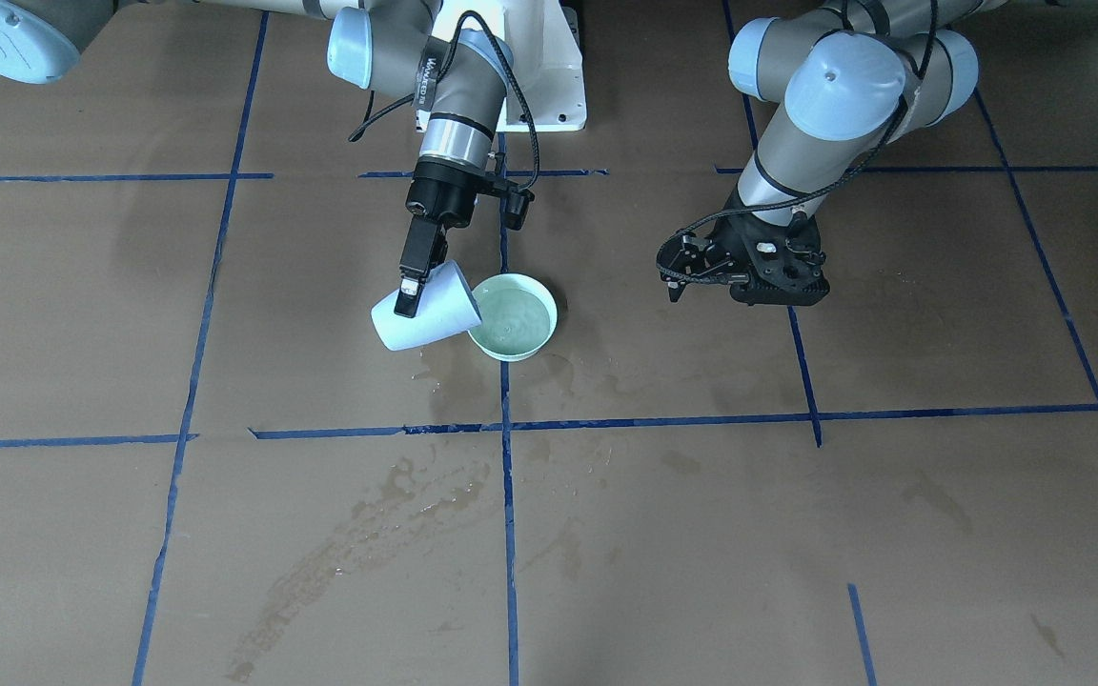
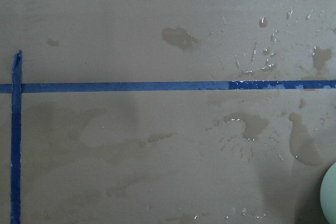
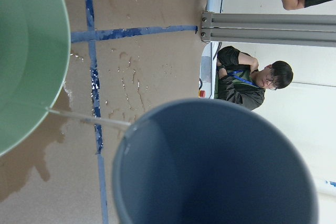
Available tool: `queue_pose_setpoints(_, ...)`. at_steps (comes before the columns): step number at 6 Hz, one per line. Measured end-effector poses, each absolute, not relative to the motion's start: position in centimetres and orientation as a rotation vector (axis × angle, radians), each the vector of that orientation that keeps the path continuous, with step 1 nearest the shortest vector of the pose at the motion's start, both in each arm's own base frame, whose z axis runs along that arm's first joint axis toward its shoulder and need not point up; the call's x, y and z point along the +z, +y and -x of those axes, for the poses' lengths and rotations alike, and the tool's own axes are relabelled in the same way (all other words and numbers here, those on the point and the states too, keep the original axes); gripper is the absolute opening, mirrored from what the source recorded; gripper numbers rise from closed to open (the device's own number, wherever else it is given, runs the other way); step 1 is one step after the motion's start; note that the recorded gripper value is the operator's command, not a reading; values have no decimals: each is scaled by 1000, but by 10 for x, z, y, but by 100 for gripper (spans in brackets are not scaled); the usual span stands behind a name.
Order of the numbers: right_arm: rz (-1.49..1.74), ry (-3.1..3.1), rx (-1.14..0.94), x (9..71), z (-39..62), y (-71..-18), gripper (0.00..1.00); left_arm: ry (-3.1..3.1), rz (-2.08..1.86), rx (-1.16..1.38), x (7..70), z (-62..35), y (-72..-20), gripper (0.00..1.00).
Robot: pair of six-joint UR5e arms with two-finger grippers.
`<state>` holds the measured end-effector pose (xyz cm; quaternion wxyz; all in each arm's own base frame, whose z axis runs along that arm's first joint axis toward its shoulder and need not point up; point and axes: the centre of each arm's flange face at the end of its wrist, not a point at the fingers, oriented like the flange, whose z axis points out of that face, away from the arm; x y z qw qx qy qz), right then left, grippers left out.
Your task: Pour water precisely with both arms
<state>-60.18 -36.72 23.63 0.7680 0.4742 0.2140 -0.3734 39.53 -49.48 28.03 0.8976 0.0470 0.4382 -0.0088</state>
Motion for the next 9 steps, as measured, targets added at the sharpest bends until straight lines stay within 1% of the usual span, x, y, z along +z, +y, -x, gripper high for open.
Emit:
queue_pose_setpoints(6, -1052, 402, -766, 216, 593, -367, 0, 908, -97, -19, 280, -395, -495, 100)
queue_pose_setpoints(7, -1074, 355, -723, 208, 588, -368, 0, 908, -97, -19, 280, -395, -495, 100)
queue_pose_setpoints(9, -1139, 148, -539, 197, 580, -370, 0, 908, -98, -19, 280, -395, -495, 100)
